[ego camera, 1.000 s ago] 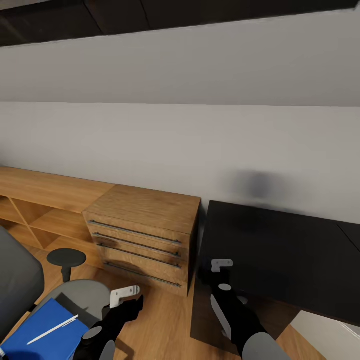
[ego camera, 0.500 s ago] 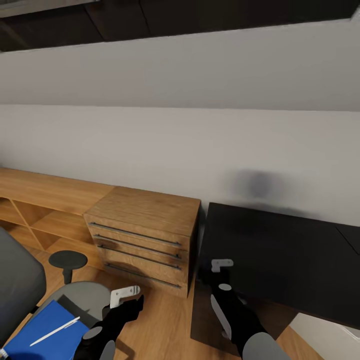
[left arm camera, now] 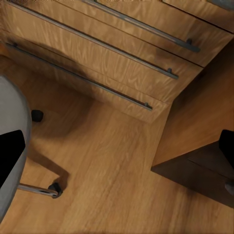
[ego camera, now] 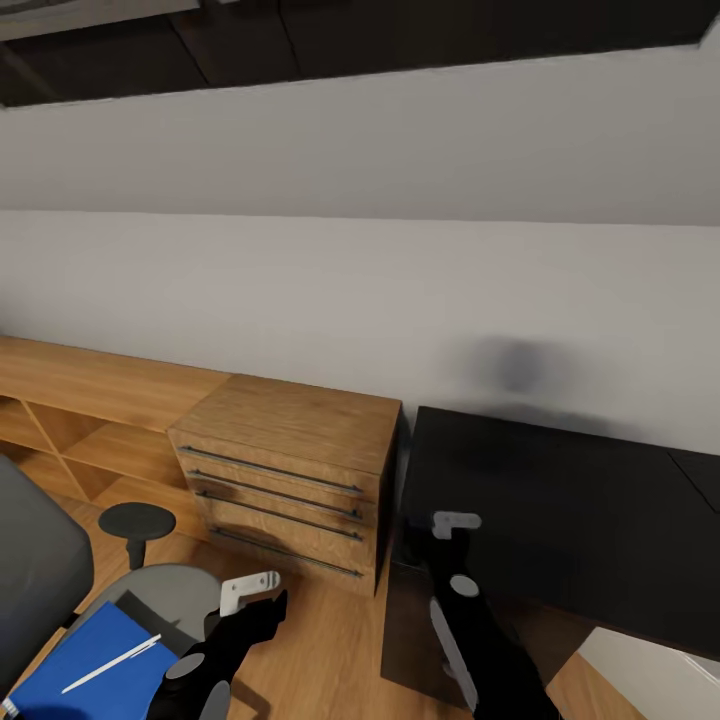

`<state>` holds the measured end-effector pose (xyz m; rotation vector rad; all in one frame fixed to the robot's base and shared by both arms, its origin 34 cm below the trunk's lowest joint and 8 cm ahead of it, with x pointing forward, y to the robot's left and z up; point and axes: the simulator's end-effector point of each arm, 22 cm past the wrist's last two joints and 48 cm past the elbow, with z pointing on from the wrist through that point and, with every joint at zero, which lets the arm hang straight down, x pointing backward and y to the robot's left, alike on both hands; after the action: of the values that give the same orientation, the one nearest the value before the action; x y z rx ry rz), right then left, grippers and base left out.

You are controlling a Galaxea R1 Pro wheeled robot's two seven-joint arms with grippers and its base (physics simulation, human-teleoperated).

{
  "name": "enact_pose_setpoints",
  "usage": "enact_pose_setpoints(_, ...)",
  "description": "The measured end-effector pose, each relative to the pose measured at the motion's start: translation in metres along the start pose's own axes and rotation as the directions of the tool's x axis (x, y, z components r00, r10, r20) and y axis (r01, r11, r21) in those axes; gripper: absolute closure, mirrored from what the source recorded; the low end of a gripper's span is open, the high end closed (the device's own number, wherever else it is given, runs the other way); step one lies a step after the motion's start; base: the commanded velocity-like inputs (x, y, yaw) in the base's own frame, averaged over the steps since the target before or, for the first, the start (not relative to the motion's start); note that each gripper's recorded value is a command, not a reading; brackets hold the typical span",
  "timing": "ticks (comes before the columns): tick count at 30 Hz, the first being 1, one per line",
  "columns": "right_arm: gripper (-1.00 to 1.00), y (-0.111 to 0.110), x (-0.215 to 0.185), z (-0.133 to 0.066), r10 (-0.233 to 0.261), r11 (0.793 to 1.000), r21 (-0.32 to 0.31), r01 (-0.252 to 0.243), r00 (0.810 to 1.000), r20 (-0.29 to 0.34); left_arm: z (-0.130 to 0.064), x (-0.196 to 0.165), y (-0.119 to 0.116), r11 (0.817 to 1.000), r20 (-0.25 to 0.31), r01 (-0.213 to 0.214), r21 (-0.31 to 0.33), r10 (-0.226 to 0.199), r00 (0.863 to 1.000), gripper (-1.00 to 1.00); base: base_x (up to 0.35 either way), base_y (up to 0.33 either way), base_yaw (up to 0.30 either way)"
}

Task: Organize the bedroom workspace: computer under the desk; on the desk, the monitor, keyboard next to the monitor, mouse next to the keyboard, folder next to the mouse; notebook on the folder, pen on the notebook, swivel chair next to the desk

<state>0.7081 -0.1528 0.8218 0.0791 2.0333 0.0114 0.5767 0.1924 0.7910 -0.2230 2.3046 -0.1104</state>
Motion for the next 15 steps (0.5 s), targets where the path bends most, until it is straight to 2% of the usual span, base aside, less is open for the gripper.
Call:
enact_pose_setpoints(3,-1.0,-0.003,-0.004,-0.014,0.017,1.0,0.002,-0.017,1.0,0.02,0.0,-0.001,0.0,1.0,0.004,-0.001,-0.001,0.001,1.0,-1.0,-0.014,0.0,0.0)
enact_pose_setpoints(6,-1.0,-0.004,-0.005,-0.018,0.021,1.0,0.001,-0.021,1.0,0.022,0.0,-0.001,0.0,1.0,0.004,-0.001,-0.001,0.001,1.0,-1.0,-0.123,0.0,0.0)
enact_pose_setpoints(15,-1.0,-0.002,-0.004,-0.021,0.024,1.0,-0.006,-0.023,0.999,0.024,0.0,-0.001,0.0,1.0,0.002,-0.001,0.0,0.001,1.0,-1.0,-0.305,0.0,0.0)
